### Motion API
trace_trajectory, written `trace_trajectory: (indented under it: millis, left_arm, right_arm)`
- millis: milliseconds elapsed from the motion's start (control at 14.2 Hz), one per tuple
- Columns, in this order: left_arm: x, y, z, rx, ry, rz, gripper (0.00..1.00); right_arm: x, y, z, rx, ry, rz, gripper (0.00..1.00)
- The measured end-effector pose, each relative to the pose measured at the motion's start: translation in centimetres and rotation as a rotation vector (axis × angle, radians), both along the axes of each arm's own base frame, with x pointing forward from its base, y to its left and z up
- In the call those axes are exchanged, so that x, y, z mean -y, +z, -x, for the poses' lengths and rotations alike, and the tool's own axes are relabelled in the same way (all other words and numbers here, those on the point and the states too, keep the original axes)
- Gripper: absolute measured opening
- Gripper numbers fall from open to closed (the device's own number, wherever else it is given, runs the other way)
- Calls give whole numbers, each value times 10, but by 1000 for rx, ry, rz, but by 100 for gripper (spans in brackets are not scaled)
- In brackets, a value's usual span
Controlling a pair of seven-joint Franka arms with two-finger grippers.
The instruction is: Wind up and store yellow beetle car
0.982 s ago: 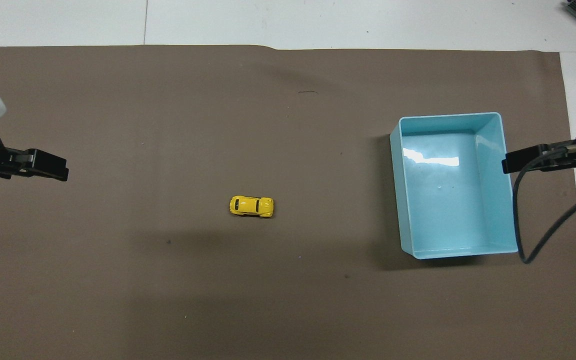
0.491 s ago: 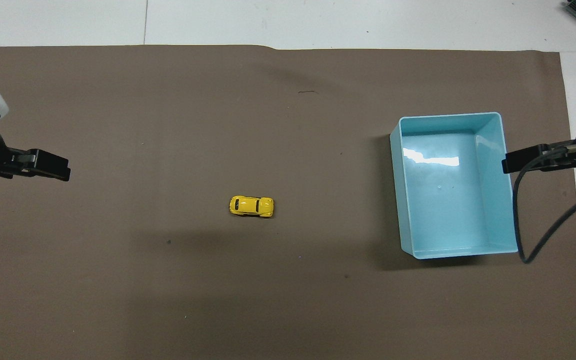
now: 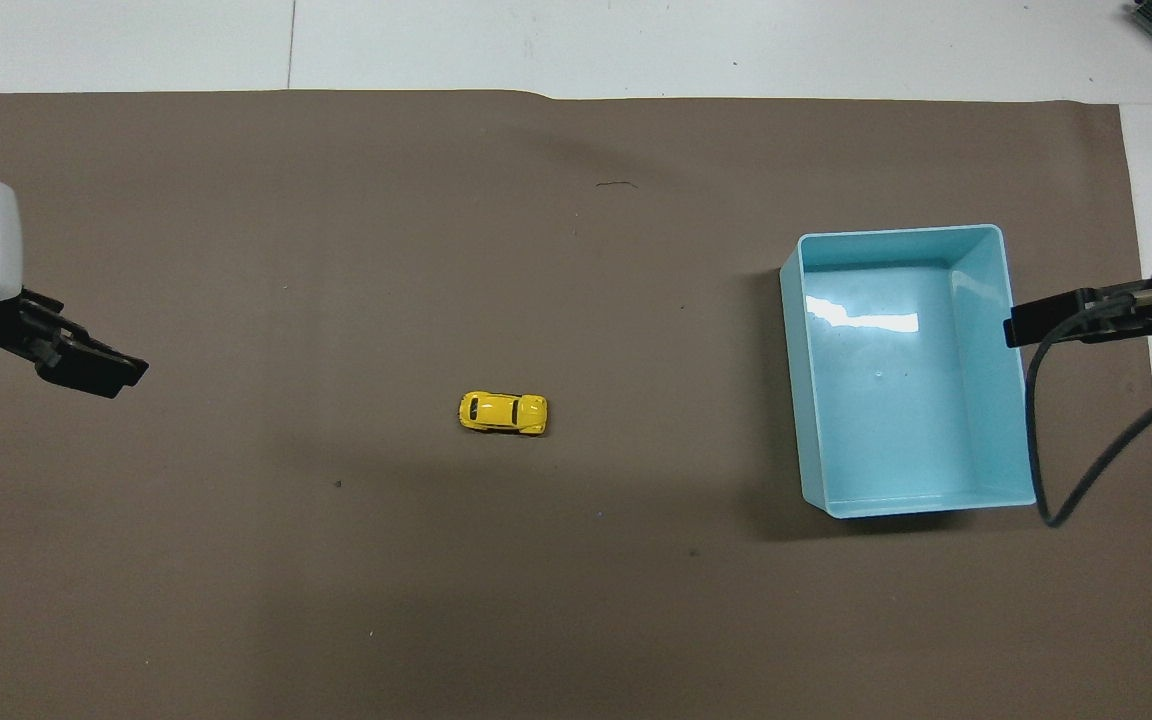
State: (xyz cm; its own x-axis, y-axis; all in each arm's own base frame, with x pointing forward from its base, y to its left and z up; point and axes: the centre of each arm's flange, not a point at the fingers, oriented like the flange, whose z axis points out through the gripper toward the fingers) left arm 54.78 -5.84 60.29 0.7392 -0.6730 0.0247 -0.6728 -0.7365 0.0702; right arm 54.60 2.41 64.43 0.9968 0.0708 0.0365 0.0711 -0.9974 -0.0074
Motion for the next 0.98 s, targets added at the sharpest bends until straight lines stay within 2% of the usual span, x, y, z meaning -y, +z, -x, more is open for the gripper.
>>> trace_trajectory:
  millis: [491,702,982]
  left_arm:
    - [15,-10,-5,39,-474,55,100]
    - [48,-23,-10,47,-592,63,100]
    - [94,-48,-15,49,-683,80,100]
  right_arm:
    - [0,0,0,0,0,0,100]
    - [0,0,0,0,0,0,100]
    - [0,0,0,0,0,0,100]
